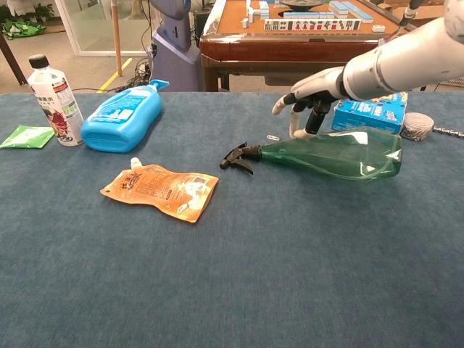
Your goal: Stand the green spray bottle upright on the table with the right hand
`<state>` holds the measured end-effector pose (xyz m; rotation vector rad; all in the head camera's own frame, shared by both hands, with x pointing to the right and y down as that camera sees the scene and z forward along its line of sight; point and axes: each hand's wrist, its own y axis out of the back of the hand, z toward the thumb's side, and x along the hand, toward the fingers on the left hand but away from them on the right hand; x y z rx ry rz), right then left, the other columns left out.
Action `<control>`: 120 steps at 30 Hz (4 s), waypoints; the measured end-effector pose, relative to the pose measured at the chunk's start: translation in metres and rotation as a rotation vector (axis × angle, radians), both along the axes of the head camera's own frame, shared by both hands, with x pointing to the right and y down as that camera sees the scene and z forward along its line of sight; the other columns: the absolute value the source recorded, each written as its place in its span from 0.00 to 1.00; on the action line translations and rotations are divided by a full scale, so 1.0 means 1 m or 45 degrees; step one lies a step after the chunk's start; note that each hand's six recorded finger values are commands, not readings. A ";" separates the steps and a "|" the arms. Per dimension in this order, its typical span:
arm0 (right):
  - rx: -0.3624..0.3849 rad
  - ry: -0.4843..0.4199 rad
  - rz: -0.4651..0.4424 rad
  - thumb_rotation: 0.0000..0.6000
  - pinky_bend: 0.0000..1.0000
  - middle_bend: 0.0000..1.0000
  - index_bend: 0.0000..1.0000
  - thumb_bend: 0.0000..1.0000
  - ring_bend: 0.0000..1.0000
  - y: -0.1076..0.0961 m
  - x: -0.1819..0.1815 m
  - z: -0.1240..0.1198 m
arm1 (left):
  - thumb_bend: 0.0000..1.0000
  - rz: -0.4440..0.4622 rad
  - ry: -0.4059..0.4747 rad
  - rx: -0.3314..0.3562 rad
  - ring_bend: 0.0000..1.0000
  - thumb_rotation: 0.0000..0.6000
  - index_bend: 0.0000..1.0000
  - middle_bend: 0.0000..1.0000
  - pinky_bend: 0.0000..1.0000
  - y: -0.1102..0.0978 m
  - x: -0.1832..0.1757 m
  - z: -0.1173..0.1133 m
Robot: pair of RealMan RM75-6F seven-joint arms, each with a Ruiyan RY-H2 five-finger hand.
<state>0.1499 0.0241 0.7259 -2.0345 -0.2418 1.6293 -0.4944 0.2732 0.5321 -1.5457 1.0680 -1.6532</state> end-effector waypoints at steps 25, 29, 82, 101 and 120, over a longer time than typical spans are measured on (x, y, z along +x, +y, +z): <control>-0.105 -0.176 -0.272 0.90 0.00 0.34 0.00 0.22 0.03 0.064 -0.030 -0.023 | 0.26 -0.009 -0.003 0.016 0.29 1.00 0.36 0.31 0.16 0.003 -0.001 -0.005; 0.001 -0.186 -0.293 0.91 0.00 0.27 0.00 0.05 0.03 0.058 -0.028 -0.029 | 0.26 -0.005 0.002 0.020 0.29 1.00 0.36 0.31 0.16 0.002 0.000 -0.006; 0.494 0.088 -0.725 0.92 0.00 0.27 0.38 0.16 0.03 0.107 -0.060 0.000 | 0.26 -0.055 0.001 0.046 0.29 1.00 0.38 0.31 0.16 0.013 -0.020 -0.011; 0.509 0.154 -0.793 1.00 0.01 0.46 0.66 0.45 0.21 0.111 -0.052 0.005 | 0.26 -0.060 0.003 0.045 0.29 1.00 0.39 0.31 0.16 0.015 -0.022 -0.011; 0.515 -0.303 -0.294 1.00 0.11 0.53 0.71 0.48 0.30 0.077 -0.039 -0.045 | 0.26 -0.049 0.004 0.055 0.29 1.00 0.39 0.31 0.16 0.012 -0.019 -0.014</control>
